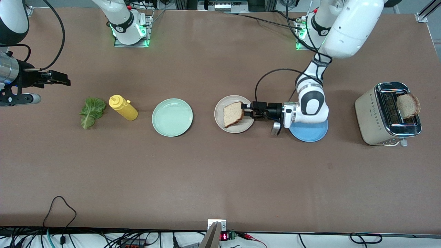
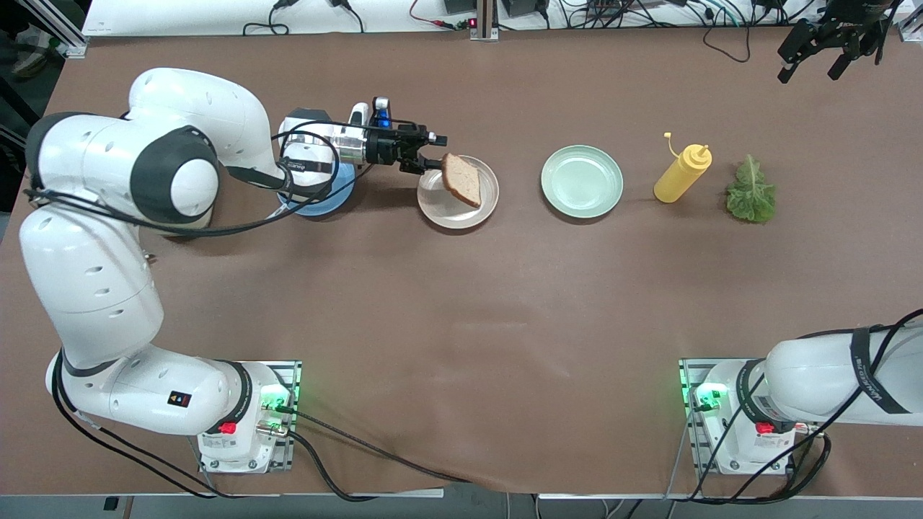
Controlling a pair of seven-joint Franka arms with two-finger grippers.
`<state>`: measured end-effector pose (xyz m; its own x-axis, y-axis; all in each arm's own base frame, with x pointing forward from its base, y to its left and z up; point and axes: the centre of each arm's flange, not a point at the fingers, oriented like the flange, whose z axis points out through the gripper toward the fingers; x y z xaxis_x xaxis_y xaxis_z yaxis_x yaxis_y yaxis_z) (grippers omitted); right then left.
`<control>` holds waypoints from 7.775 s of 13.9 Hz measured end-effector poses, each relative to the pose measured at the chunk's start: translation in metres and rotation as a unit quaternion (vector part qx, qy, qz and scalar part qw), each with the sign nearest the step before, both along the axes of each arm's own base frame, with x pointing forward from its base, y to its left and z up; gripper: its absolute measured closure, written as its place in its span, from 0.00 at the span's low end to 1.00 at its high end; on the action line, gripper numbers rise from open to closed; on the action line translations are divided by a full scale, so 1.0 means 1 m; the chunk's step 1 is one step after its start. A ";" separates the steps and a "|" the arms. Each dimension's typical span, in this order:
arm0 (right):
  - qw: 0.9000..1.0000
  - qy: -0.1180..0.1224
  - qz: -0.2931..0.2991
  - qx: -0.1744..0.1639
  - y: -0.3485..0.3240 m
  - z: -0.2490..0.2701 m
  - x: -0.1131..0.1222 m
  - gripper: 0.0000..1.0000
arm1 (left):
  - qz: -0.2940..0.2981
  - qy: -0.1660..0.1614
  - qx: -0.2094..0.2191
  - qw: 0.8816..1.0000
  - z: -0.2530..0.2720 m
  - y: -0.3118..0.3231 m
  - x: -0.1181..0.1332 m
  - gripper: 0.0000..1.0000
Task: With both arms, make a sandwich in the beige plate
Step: 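Lower the bread onto the beige plate and open the left gripper, then withdraw the left gripper toward the toaster, then move the right gripper down to the yellow squeeze bottle, then close the right gripper around the yellow squeeze bottle, then lift the squeeze bottle with the right gripper toward the green plate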
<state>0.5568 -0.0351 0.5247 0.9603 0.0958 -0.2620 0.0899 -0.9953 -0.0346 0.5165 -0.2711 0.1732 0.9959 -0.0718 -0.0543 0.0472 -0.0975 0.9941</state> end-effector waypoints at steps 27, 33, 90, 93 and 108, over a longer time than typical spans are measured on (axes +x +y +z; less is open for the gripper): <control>0.989 -0.005 0.106 0.103 0.000 -0.020 0.014 0.00 | -0.134 -0.079 0.401 0.903 0.201 0.246 0.056 0.00; 0.937 -0.053 0.286 0.192 0.004 -0.057 0.006 0.00 | -0.106 -0.053 0.532 0.839 0.261 0.305 0.082 0.00; 0.558 -0.481 0.479 0.477 -0.031 -0.392 -0.084 0.00 | 0.054 0.025 0.665 0.745 0.432 0.286 0.087 0.00; 0.558 -0.483 0.473 0.481 -0.029 -0.398 -0.086 0.04 | 0.053 0.025 0.665 0.744 0.432 0.287 0.087 0.00; 0.571 -0.485 0.446 0.490 -0.021 -0.383 -0.067 0.48 | 0.053 0.026 0.665 0.744 0.431 0.287 0.086 0.00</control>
<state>0.4894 -0.0564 0.1416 0.0626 0.3038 0.9507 0.9957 -0.0842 -0.0386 0.6029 0.0155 0.6045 0.9863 0.1587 -0.0455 0.1596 -0.9870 0.0177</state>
